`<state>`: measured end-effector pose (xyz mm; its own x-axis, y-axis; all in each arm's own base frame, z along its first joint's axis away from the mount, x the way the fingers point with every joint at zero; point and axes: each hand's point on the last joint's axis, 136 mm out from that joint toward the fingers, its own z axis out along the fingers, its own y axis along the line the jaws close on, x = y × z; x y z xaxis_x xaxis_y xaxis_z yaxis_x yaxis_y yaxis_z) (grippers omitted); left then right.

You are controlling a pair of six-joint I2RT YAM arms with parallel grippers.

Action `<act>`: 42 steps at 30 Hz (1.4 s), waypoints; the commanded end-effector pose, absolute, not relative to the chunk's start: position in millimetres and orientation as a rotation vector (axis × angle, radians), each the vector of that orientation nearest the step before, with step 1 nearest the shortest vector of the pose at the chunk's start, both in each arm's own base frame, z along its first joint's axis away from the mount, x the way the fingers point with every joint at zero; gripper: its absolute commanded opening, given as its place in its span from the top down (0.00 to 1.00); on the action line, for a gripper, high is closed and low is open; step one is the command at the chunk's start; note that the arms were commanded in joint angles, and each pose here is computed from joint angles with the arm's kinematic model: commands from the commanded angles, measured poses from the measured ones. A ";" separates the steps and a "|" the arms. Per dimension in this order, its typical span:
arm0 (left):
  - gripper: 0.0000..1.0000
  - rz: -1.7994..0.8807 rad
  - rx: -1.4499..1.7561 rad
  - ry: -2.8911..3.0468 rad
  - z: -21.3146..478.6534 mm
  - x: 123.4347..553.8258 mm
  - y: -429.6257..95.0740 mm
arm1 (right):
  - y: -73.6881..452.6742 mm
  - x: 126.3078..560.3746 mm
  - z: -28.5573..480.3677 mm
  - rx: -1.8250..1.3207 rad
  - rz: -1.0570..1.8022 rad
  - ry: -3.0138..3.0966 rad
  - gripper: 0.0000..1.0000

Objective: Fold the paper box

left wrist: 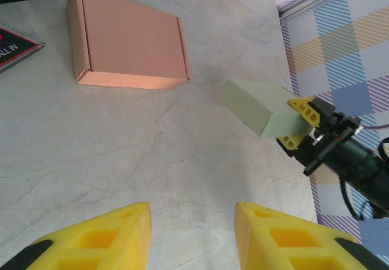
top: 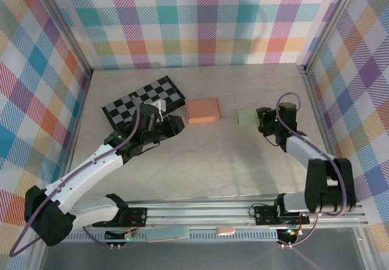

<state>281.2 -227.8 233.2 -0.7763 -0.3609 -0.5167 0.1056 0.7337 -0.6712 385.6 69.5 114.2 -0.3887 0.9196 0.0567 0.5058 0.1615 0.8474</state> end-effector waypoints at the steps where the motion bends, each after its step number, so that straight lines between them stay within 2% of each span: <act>1: 0.60 -0.915 -0.175 2.276 231.4 278.9 -221.4 | 88.0 413.5 152.4 0.986 1.368 1.847 0.66; 5: 0.61 -0.908 -0.177 2.284 228.6 275.5 -218.5 | 98.7 430.2 141.6 0.918 1.481 1.814 0.67; 12: 0.61 -0.911 -0.182 2.282 229.4 271.4 -215.5 | 96.9 442.3 106.2 0.958 1.465 1.826 0.65; 17: 0.61 -0.922 -0.178 2.285 230.0 269.3 -216.1 | 95.7 442.3 86.5 1.015 1.464 1.839 0.59; 22: 0.61 -0.931 -0.172 2.256 234.1 269.4 -215.1 | 94.9 433.8 66.1 1.107 1.426 1.910 0.50; 30: 0.62 -1.010 -0.107 2.147 256.7 269.5 -221.8 | 90.4 417.1 51.4 1.266 1.325 2.026 0.26; 36: 0.62 -1.027 -0.093 2.124 260.8 267.5 -222.1 | 87.0 402.0 50.5 1.406 1.245 2.108 0.21; 42: 0.62 -1.024 -0.097 2.121 260.7 268.2 -221.5 | 66.6 353.9 50.8 1.658 0.886 2.314 0.19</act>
<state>267.8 -222.1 253.4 -0.7246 -0.3691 -0.5819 0.2096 0.6864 -0.6964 397.1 79.9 63.2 -0.4288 0.8827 0.1921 0.6610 0.1616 0.7328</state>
